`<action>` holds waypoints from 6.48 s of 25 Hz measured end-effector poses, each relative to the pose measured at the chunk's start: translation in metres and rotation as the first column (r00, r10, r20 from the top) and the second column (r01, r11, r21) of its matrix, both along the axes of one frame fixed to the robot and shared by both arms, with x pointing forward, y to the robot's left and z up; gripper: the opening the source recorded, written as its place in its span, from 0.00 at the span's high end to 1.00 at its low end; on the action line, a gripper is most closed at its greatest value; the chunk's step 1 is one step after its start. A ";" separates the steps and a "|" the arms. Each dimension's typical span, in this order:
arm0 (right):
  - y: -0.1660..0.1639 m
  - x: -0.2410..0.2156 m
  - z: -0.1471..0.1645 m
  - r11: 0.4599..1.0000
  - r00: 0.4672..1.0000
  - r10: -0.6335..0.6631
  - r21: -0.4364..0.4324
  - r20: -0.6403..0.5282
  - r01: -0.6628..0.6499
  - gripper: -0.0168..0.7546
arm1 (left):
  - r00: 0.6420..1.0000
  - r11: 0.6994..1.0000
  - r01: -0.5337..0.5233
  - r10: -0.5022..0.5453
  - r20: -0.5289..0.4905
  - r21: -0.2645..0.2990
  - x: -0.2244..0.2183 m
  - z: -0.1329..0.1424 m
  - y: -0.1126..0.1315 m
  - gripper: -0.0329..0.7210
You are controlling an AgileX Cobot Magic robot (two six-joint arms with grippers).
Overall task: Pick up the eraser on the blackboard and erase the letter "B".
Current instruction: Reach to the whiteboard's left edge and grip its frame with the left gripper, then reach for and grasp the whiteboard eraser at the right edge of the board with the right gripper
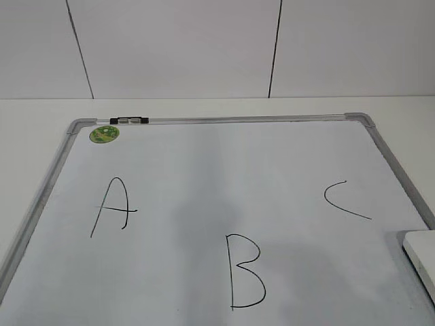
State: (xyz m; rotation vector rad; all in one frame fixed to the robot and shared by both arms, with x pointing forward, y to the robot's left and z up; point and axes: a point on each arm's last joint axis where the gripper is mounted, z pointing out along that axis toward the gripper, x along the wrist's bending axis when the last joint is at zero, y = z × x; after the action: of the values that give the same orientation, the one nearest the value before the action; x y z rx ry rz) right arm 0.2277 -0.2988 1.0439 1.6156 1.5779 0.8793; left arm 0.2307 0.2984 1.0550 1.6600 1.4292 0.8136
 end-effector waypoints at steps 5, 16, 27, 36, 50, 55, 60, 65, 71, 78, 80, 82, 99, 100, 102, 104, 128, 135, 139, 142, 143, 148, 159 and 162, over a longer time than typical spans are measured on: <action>0.000 0.000 0.000 1.000 1.000 0.000 0.000 0.000 0.000 0.26 | 1.000 1.000 0.000 0.000 0.000 0.000 0.000 0.000 0.000 0.64; 0.000 0.000 0.000 1.000 1.000 0.000 0.000 0.000 0.000 0.26 | 1.000 1.000 0.000 0.000 0.000 0.000 0.000 0.000 0.000 0.64; 0.004 0.016 0.008 0.998 0.986 0.034 0.053 -0.164 -0.025 0.26 | 1.000 1.000 0.002 -0.002 0.000 -0.003 0.000 0.000 0.000 0.64; 0.010 0.052 0.021 0.990 0.930 0.084 0.135 -0.357 -0.038 0.26 | 0.997 1.000 0.005 -0.005 -0.077 0.002 0.010 0.001 -0.002 0.64; 0.013 0.127 0.033 0.981 0.788 0.121 0.194 -0.603 -0.001 0.26 | 0.840 1.000 -0.013 0.022 -0.541 0.020 0.105 0.041 -0.015 0.64; 0.012 0.143 0.038 0.981 0.775 0.121 0.195 -0.620 0.003 0.26 | 0.748 1.000 -0.011 0.027 -0.663 0.028 0.158 0.038 -0.023 0.64; 0.010 0.145 0.038 0.985 0.771 0.107 0.173 -0.627 0.004 0.26 | 0.650 0.999 -0.006 0.039 -0.759 0.046 0.214 0.023 -0.030 0.64; 0.010 0.146 0.039 0.986 0.774 0.102 0.165 -0.625 0.004 0.26 | 0.614 0.998 -0.004 0.046 -0.788 0.055 0.266 0.003 -0.036 0.64; 0.009 0.146 0.039 0.987 0.775 0.100 0.163 -0.624 0.004 0.26 | 0.585 0.998 -0.007 0.055 -0.809 0.062 0.306 -0.029 -0.041 0.64; 0.009 0.146 0.039 0.987 0.775 0.100 0.163 -0.624 0.004 0.26 | 0.554 0.998 -0.011 0.063 -0.830 0.068 0.326 -0.065 -0.043 0.64; 0.009 0.146 0.039 0.987 0.775 0.100 0.163 -0.624 0.004 0.26 | 0.557 0.998 -0.013 0.064 -0.828 0.069 0.331 -0.072 -0.044 0.64; 0.009 0.146 0.039 0.987 0.775 0.100 0.163 -0.624 0.004 0.26 | 0.562 0.998 -0.015 0.065 -0.824 0.069 0.334 -0.078 -0.044 0.64; 0.009 0.146 0.039 0.987 0.775 0.100 0.163 -0.624 0.004 0.26 | 0.569 0.997 -0.023 0.075 -0.819 0.076 0.356 -0.121 -0.046 0.64; 0.009 0.146 0.039 0.986 0.775 0.097 0.165 -0.624 0.009 0.26 | 0.568 0.997 -0.023 0.075 -0.819 0.076 0.356 -0.122 -0.046 0.64; 0.009 0.146 0.039 0.987 0.775 0.100 0.163 -0.624 0.004 0.26 | 0.578 0.997 -0.025 0.075 -0.813 0.075 0.357 -0.122 -0.046 0.65; 0.009 0.146 0.039 0.987 0.775 0.100 0.163 -0.624 0.004 0.26 | 0.582 0.997 -0.026 0.075 -0.810 0.074 0.358 -0.122 -0.046 0.66; 0.009 0.146 0.039 0.987 0.775 0.100 0.163 -0.624 0.004 0.26 | 0.596 0.994 -0.087 0.099 -0.797 0.058 0.362 -0.122 -0.030 0.68; 0.009 0.147 0.038 0.986 0.770 0.097 0.165 -0.631 0.011 0.26 | 0.589 0.995 -0.076 0.093 -0.803 0.060 0.361 -0.122 -0.030 0.69; 0.009 0.147 0.038 0.986 0.770 0.097 0.165 -0.631 0.011 0.26 | 0.580 0.996 -0.060 0.085 -0.810 0.062 0.360 -0.123 -0.031 0.71; 0.009 0.147 0.038 0.986 0.770 0.097 0.165 -0.631 0.011 0.26 | 0.566 0.996 -0.060 0.085 -0.820 0.061 0.360 -0.127 -0.031 0.72; 0.009 0.147 0.038 0.986 0.770 0.097 0.165 -0.631 0.011 0.26 | 0.566 0.996 -0.060 0.085 -0.820 0.061 0.360 -0.127 -0.031 0.72; 0.009 0.147 0.038 0.987 0.770 0.100 0.163 -0.630 0.005 0.26 | 0.566 0.996 -0.060 0.085 -0.820 0.061 0.360 -0.126 -0.031 0.72; 0.009 0.148 0.038 0.986 0.767 0.097 0.165 -0.634 0.011 0.26 | 0.556 0.995 -0.088 0.083 -0.827 0.040 0.360 -0.126 -0.034 0.93; 0.009 0.152 0.034 0.986 0.752 0.099 0.167 -0.652 0.015 0.26 | 0.555 0.995 -0.088 0.083 -0.828 0.041 0.360 -0.126 -0.034 0.93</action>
State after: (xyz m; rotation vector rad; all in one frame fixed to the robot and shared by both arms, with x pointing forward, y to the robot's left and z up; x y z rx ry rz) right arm 0.3801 -0.2893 1.0783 2.1743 2.0589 0.4701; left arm 0.5904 0.2647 0.9289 2.1040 2.1471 -0.0202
